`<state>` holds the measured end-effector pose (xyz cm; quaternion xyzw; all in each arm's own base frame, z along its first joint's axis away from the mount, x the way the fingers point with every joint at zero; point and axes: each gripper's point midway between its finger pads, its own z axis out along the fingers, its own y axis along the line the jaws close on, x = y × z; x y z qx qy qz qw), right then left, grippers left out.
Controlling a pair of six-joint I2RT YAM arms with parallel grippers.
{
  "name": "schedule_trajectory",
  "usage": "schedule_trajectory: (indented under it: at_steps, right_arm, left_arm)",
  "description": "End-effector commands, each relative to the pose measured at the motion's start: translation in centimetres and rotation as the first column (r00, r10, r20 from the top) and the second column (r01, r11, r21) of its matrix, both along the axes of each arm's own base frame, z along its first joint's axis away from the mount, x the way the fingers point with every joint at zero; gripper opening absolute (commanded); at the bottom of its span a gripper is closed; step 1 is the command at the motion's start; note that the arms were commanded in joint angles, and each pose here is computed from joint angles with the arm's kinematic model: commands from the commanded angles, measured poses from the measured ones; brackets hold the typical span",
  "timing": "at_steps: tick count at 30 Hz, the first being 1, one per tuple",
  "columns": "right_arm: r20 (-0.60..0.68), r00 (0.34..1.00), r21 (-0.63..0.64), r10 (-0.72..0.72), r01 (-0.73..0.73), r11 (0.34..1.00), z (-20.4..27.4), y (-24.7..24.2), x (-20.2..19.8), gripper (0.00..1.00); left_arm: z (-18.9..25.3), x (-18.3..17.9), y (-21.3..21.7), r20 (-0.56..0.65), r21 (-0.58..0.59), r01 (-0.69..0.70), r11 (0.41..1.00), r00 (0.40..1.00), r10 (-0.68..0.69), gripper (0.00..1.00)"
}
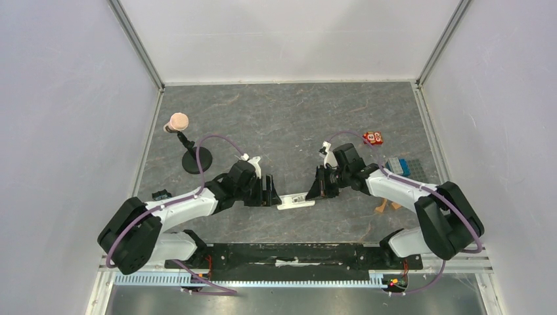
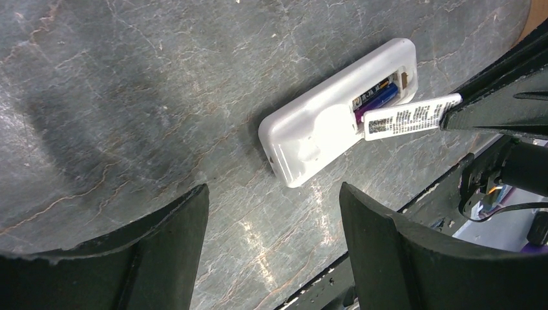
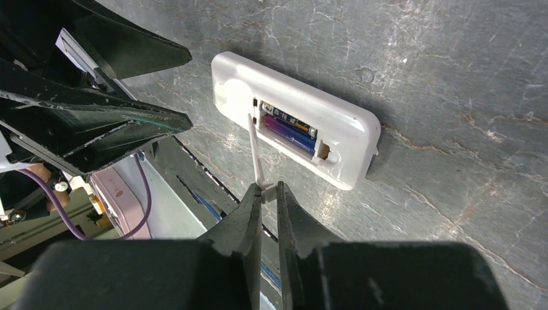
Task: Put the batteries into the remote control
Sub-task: Load the battery cover into the remote control.
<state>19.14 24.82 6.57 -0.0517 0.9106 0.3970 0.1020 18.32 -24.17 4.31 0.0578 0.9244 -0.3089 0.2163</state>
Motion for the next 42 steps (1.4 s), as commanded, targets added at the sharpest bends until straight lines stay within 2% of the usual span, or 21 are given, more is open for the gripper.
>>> schedule_trajectory:
  at_steps: [1, 14, 31, 42]
  right_arm:
    - [0.034, 0.999, 0.03, -0.012, 0.011, 0.999, 0.8, 0.7, 1.4, 0.0]
    - [0.025, 0.999, 0.032, -0.049, 0.048, 0.998, 0.5, 0.8, 2.2, 0.0]
    - [-0.082, 0.996, -0.046, -0.024, 0.02, 0.999, -1.4, -0.1, 0.8, 0.0]
    - [-0.124, 0.992, 0.005, -0.024, 0.025, 1.0, 0.0, 0.5, 1.0, 0.0]
  left_arm:
    - [0.8, 0.6, -0.9, 0.012, -0.042, -0.005, 0.999, 1.0, 0.005, 0.79]
    - [0.5, 0.7, -1.0, 0.006, -0.036, 0.002, 0.999, 1.0, -0.002, 0.79]
    - [0.4, 1.0, -1.5, -0.011, -0.047, -0.016, 0.999, 1.0, 0.016, 0.79]
    - [-0.1, 1.7, -1.6, 0.004, -0.036, -0.025, 0.999, 1.0, 0.026, 0.77]
